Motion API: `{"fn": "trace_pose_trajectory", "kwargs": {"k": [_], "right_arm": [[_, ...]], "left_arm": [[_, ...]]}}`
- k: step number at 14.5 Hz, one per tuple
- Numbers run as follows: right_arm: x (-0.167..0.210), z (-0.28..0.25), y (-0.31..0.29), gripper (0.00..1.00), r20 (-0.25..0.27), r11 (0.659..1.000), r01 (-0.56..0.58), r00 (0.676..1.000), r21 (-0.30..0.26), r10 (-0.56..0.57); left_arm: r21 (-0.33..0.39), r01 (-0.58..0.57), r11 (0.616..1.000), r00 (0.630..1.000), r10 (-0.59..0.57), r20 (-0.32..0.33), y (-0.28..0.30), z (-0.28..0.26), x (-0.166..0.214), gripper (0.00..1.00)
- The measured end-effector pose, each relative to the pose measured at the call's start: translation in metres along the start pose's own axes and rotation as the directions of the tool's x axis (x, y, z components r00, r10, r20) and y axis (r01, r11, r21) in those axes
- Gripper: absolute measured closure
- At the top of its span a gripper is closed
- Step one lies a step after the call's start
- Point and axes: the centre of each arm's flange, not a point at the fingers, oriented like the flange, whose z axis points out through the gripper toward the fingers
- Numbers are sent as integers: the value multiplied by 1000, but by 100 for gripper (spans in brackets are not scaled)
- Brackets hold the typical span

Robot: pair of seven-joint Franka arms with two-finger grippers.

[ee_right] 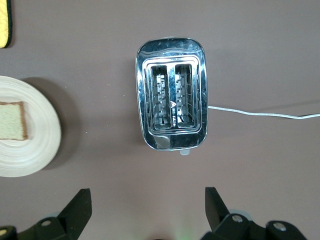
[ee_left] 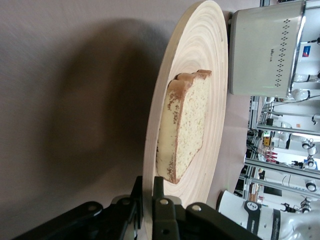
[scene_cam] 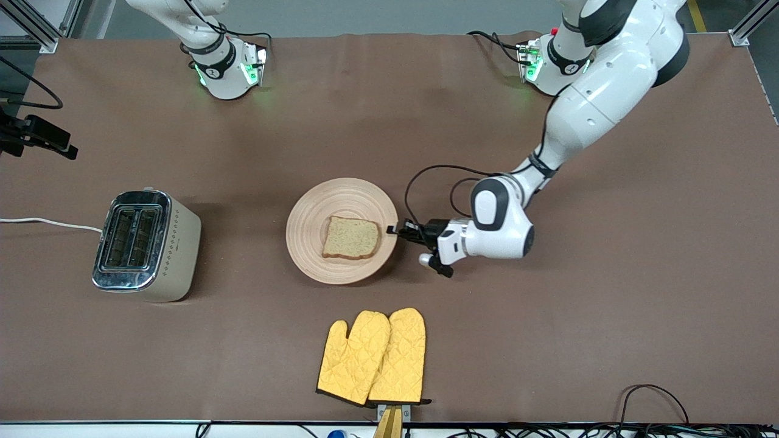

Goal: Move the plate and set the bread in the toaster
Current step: 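Slide the plate toward the toaster with the left gripper, then release the plate with the left gripper while the right gripper reaches the bread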

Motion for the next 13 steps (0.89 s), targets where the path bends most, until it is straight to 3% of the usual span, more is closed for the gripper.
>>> {"fn": "trace_pose_trajectory", "kwargs": {"k": [3,6,9,13], "right_arm": [[0,0,-8,0,1,1000,14,1000,2,-14],[2,7,-31,0,12,998,47,999,35,-47],[17,40,-77,0,34,997,17,999,78,-20],[38,128,-197,0,49,995,26,998,93,-31]], "left_arm": [[-27,54,998,999,-54,5,-9,15,-7,91],[-36,93,995,996,-93,-9,-12,9,-4,81],[-22,152,988,986,-153,-69,-16,-26,15,52],[48,171,984,962,-156,-225,-2,-129,52,11]]}}
